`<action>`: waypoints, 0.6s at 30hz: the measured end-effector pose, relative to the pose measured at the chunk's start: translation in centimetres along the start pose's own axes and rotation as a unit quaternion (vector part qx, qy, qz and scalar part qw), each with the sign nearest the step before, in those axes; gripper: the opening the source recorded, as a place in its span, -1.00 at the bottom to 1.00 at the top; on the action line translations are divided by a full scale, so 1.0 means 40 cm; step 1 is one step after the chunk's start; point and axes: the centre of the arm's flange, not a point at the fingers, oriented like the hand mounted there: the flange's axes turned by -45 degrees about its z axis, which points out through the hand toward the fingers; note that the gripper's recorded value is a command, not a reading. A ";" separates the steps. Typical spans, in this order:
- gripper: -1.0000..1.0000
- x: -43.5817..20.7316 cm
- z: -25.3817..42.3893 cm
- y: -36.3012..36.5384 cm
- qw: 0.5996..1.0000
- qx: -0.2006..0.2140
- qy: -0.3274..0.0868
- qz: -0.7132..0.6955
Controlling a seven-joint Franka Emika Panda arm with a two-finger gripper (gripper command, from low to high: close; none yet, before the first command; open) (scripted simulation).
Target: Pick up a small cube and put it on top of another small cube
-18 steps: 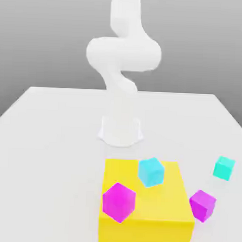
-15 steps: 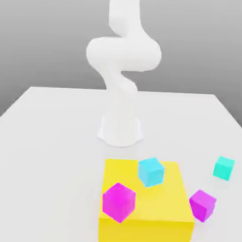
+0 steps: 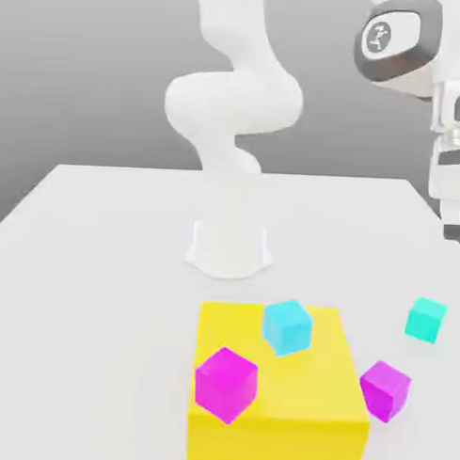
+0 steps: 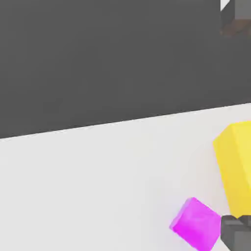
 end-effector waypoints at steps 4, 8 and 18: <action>0.00 0.119 0.116 -0.172 0.983 0.050 0.016 -0.177; 0.00 0.197 0.203 -0.361 0.934 0.096 0.045 -0.340; 0.00 0.222 0.360 -0.482 0.901 0.120 0.069 -0.412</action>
